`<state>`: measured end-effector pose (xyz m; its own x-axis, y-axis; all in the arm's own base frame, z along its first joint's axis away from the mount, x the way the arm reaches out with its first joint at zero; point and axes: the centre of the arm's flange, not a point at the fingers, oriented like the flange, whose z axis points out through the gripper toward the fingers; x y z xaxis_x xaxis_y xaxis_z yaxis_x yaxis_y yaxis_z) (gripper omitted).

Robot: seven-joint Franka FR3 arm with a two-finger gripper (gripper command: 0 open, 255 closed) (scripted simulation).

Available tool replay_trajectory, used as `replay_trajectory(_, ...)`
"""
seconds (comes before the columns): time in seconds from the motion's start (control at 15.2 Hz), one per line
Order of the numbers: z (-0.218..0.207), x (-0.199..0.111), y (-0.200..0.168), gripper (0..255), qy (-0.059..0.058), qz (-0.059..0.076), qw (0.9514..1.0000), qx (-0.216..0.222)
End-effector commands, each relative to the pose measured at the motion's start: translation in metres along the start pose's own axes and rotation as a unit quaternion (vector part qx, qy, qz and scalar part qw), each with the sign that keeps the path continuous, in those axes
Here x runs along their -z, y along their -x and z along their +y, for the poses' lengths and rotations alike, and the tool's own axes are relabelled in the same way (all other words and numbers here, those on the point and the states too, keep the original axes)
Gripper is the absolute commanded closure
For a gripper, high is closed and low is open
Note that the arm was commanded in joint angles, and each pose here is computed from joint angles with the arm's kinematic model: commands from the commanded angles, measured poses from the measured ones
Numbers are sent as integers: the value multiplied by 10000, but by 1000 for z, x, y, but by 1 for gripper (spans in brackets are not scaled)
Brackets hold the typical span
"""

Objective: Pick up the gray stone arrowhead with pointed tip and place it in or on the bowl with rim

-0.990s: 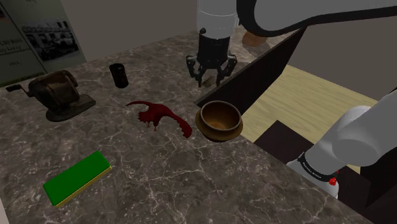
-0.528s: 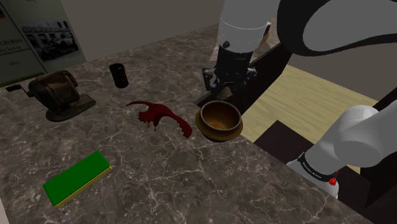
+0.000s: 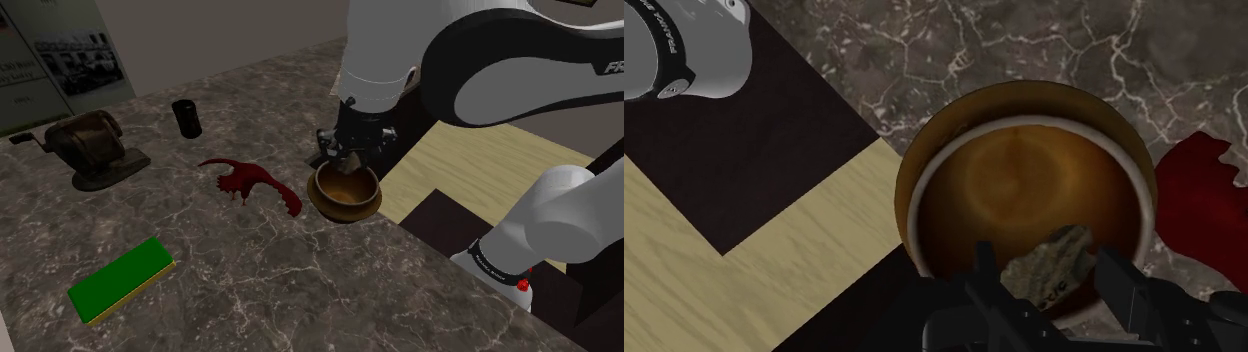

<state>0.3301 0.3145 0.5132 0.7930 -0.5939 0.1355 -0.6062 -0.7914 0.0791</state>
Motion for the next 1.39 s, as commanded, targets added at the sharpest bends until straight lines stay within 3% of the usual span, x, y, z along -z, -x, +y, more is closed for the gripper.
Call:
replay_trajectory(0.0, -1, -11, 1, 255, -2, 1, 10000, 0)
replay_trajectory(0.2, -2, -29, 4, 255, -2, 1, 10000, 0)
replay_trajectory(0.73, -2, -29, 4, 255, -2, 1, 10000, 0)
replay_trajectory(0.79, -2, -29, 4, 0, -2, 1, 10000, 0)
replay_trajectory(1.12, -2, -29, 4, 0, -2, 1, 10000, 0)
replay_trajectory(1.32, -2, 11, 4, 0, -2, 1, 10000, 0)
